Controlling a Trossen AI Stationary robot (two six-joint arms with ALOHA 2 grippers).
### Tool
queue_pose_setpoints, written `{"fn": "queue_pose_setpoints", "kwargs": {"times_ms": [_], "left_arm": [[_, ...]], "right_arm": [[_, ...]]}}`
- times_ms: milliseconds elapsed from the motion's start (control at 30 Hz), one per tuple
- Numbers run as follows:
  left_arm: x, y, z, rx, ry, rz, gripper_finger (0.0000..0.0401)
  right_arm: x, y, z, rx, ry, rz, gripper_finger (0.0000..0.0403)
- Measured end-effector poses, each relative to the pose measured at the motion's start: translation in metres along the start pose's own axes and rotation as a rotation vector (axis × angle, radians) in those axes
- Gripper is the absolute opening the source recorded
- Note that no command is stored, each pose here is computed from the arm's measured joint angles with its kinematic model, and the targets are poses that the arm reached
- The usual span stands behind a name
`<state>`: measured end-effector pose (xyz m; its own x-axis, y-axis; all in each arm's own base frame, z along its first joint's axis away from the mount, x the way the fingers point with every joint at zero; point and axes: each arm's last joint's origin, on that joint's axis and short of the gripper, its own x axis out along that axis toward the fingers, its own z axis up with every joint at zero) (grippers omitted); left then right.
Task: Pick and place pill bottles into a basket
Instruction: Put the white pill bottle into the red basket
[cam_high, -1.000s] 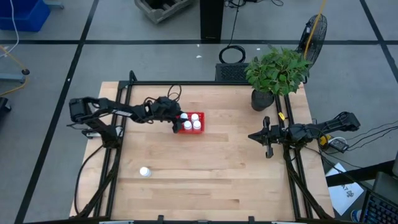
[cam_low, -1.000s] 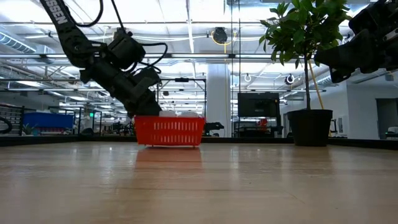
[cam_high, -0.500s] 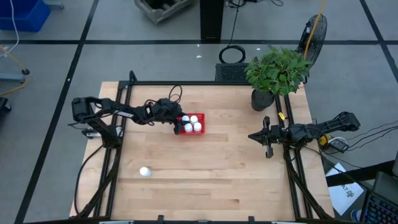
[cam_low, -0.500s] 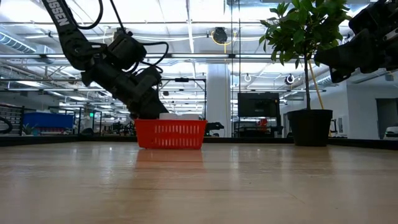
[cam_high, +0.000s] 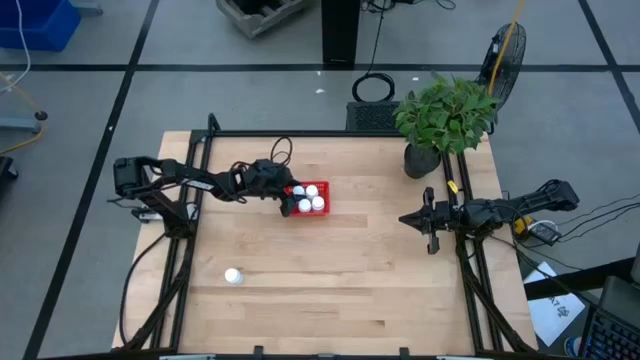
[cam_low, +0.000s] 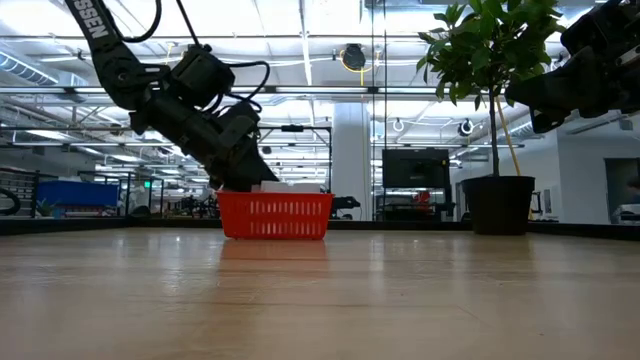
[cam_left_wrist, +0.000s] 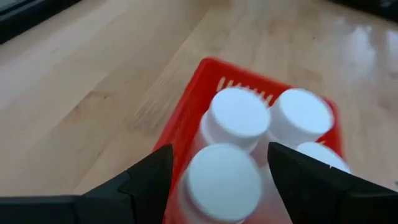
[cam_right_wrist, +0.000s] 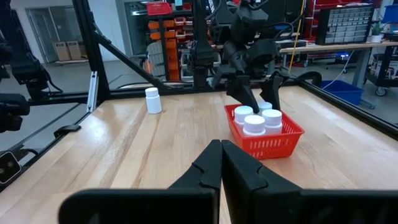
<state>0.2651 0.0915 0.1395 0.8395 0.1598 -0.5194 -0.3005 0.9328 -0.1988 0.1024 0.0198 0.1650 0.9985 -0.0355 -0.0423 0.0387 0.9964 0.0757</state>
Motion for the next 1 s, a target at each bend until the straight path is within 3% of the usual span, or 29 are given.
{"fn": "queue_pose_setpoints", "kwargs": {"times_ms": [233, 467, 667, 867, 1000], "left_arm": [[-0.015, -0.002, 0.013, 0.024, -0.052, 0.035, 0.0268], [-0.057, -0.014, 0.030, 0.026, -0.075, 0.009, 0.0269], [-0.106, -0.054, 0.016, 0.057, 0.084, -0.139, 0.0269], [-0.147, -0.106, 0.004, 0.088, 0.076, -0.355, 0.0269], [-0.162, -0.135, -0.016, 0.135, 0.137, -0.417, 0.0269]], "right_arm": [[0.000, 0.000, 0.000, 0.000, 0.000, 0.000, 0.0000], [0.000, 0.000, 0.000, 0.000, 0.000, 0.000, 0.0000], [0.000, 0.000, 0.000, 0.000, 0.001, 0.000, 0.0000], [0.000, 0.000, 0.000, 0.000, 0.001, 0.000, 0.0000], [0.000, 0.000, 0.000, 0.000, 0.001, 0.000, 0.0000]]}}
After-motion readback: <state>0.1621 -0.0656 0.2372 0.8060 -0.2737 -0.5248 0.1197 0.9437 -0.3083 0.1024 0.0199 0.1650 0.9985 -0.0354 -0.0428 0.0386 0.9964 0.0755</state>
